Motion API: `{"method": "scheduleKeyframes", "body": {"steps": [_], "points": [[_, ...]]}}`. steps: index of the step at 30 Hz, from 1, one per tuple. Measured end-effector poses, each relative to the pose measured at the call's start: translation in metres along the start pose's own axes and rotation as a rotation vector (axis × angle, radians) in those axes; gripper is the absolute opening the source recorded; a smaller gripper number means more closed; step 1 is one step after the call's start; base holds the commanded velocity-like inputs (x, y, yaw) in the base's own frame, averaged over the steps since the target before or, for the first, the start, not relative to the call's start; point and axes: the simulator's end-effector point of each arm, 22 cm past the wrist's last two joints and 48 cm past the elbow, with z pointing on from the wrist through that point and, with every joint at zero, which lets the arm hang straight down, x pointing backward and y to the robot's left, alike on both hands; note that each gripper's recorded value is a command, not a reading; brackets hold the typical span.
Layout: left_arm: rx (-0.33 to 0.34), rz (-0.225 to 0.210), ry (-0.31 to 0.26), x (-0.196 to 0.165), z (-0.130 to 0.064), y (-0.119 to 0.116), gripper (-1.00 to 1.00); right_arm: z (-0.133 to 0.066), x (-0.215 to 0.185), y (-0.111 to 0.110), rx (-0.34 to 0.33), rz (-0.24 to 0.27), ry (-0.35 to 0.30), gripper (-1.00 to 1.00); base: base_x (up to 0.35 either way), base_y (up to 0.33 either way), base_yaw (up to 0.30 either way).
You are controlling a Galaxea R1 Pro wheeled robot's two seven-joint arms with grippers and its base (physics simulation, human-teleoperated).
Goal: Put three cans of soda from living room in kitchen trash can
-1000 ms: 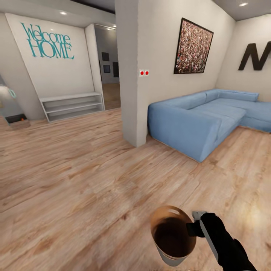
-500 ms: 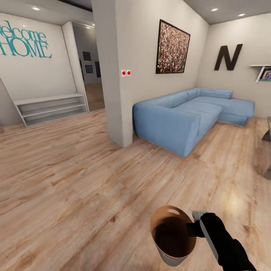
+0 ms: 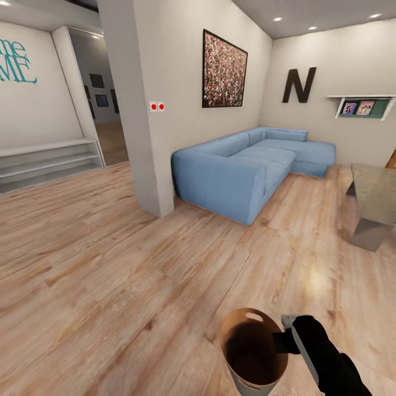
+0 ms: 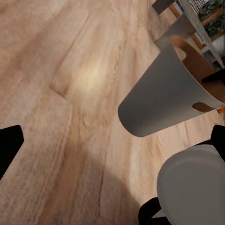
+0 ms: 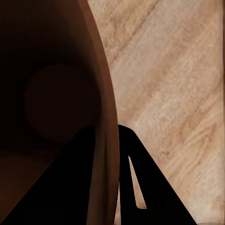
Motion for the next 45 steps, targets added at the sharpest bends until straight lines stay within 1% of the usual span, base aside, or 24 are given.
{"method": "scheduleKeyframes", "body": {"steps": [28,45], "points": [[0.0,0.0,0.0,0.0,0.0,0.0,1.0,0.0006,0.001,0.0009,-0.004,0.002,0.003,-1.0,0.008,-0.008,-0.264],[0.0,0.0,0.0,0.0,0.0,0.0,1.0,0.0007,0.0011,-0.0004,0.002,-0.001,0.003,-1.0,0.196,-0.259,-0.264]]}}
